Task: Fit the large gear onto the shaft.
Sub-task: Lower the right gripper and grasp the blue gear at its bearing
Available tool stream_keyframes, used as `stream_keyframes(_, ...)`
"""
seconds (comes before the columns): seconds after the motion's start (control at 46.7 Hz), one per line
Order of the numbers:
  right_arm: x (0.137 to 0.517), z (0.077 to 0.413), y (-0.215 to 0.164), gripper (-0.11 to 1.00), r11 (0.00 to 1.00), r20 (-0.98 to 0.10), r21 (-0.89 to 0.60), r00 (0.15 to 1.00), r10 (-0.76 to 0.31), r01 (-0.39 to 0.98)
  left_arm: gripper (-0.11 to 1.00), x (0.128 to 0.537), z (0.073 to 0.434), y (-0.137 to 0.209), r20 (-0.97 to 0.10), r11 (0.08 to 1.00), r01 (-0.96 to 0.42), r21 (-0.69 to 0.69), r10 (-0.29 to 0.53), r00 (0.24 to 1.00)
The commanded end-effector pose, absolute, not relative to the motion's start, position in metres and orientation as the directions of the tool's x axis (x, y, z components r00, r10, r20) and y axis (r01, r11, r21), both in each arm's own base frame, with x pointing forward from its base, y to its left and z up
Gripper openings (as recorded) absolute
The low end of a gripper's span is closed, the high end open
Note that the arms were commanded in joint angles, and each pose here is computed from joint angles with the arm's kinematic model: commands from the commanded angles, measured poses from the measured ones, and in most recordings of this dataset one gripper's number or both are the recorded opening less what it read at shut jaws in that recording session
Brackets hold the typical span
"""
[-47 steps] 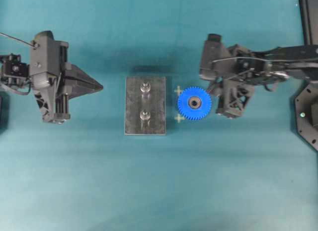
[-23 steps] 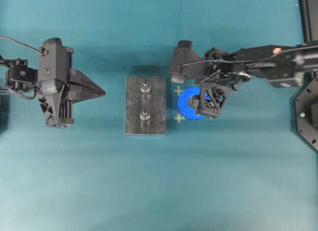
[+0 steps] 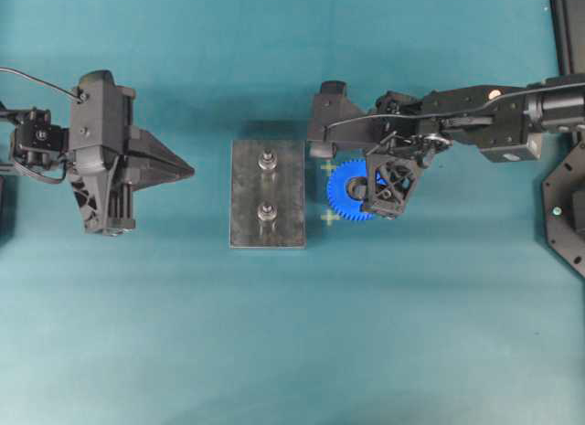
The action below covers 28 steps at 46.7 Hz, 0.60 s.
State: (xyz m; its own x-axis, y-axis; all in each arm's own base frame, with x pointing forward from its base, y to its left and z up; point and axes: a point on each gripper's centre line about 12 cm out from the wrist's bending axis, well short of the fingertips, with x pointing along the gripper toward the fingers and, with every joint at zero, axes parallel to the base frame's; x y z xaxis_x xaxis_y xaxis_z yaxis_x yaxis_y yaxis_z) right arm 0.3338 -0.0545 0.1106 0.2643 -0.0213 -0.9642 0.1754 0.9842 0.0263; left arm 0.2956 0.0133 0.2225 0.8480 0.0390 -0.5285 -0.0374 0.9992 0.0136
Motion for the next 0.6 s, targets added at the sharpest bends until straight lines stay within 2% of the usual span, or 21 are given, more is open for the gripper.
stream_keyframes(0.0,0.3404,0.1179,-0.0576,0.83,0.985,-0.956,0.022,0.291,-0.030,0.173,0.00,0.2960,0.2297,0.0129,-0.505,0.999,-0.036,0.014,0.038,0.862)
stream_keyframes(0.579,0.3429,0.1090,-0.0581,0.82,0.983,-0.961,0.023,0.274,-0.027,0.180,0.00,0.2952,0.2266,0.0128,-0.511,0.999,-0.036,0.014,0.038,0.858)
